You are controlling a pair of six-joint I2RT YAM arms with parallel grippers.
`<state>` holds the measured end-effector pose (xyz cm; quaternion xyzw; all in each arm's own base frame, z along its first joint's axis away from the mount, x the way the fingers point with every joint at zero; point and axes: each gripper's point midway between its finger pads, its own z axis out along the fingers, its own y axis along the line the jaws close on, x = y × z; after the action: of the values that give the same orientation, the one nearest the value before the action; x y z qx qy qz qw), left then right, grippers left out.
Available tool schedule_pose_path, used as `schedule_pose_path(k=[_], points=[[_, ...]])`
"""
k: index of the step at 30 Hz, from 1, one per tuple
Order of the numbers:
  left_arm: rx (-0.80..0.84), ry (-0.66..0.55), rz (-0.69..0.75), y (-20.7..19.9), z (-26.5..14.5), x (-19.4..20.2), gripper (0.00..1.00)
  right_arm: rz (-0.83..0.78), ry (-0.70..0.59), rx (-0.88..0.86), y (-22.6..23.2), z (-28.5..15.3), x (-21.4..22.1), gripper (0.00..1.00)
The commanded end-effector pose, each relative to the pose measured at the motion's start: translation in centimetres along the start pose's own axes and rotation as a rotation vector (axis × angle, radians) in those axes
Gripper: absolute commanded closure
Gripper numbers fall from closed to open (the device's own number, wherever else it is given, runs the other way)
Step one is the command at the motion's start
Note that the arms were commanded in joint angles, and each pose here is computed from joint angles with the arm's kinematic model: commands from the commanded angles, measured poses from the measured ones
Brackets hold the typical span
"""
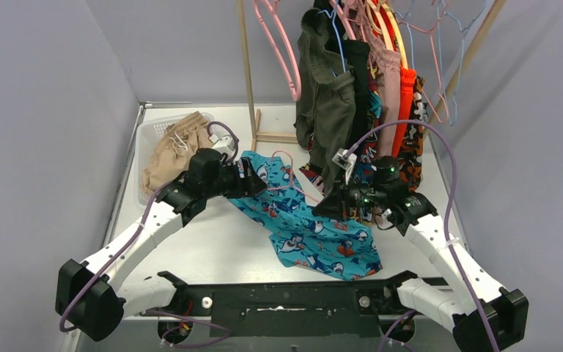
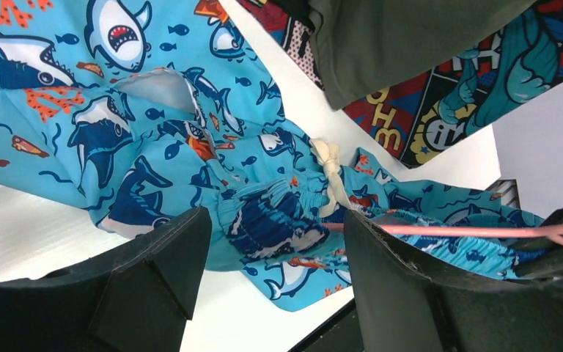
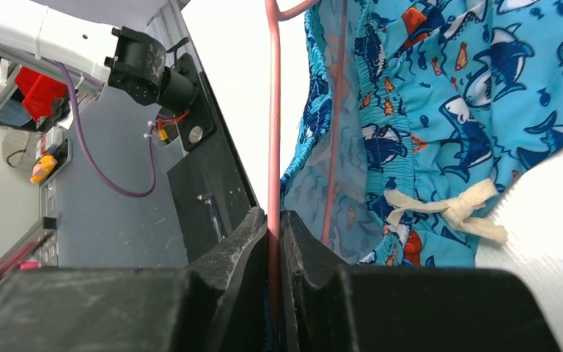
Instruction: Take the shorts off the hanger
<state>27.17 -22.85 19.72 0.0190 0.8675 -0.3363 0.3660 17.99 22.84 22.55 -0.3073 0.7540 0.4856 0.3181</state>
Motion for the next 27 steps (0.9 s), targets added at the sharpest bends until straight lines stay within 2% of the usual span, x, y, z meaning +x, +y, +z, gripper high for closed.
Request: schedule_pose_path(k=[1, 2, 4, 7, 10, 14, 17, 22, 27], points=[[0.025, -0.04, 0.009, -1.4, 0.6, -1.5, 0.34, -0.077, -0.049, -0.067, 1.7, 0.3, -1.4, 1.0], [0.025, -0.026, 0.015, -1.3, 0.8, -1.1, 0.37, -0.078, -0.048, -0.065, 1.7, 0.4, -1.3, 1.0], [0.022, 0.003, 0.03, -1.3, 1.0, -0.7, 0.54, -0.08, -0.052, -0.052, 1.5, 0.4, -1.4, 1.0], [0.008, -0.002, 0.041, -0.9, 0.8, -0.4, 0.67, -0.087, -0.06, -0.026, 1.2, 0.3, -1.6, 1.0], [-0.003, -0.006, 0.057, -0.5, 0.5, -0.1, 0.84, -0.092, -0.076, 0.022, 0.6, 0.1, -1.9, 1.0], [-0.033, 0.002, 0.082, 0.4, 0.1, 0.5, 0.97, -0.083, -0.093, 0.106, -0.7, -0.2, -1.9, 1.0], [-0.122, -0.012, 0.114, 2.3, 0.0, 0.4, 1.0, -0.093, -0.113, 0.145, -1.0, -0.6, -1.9, 1.0], [-0.393, -0.075, 0.112, 7.7, -1.2, -0.3, 1.0, -0.183, -0.185, 0.116, 0.4, -1.6, -2.0, 1.0], [-0.477, -0.135, 0.068, 9.9, -2.3, -1.2, 1.0, -0.262, -0.207, 0.065, 2.4, -2.6, -1.5, 1.0]])
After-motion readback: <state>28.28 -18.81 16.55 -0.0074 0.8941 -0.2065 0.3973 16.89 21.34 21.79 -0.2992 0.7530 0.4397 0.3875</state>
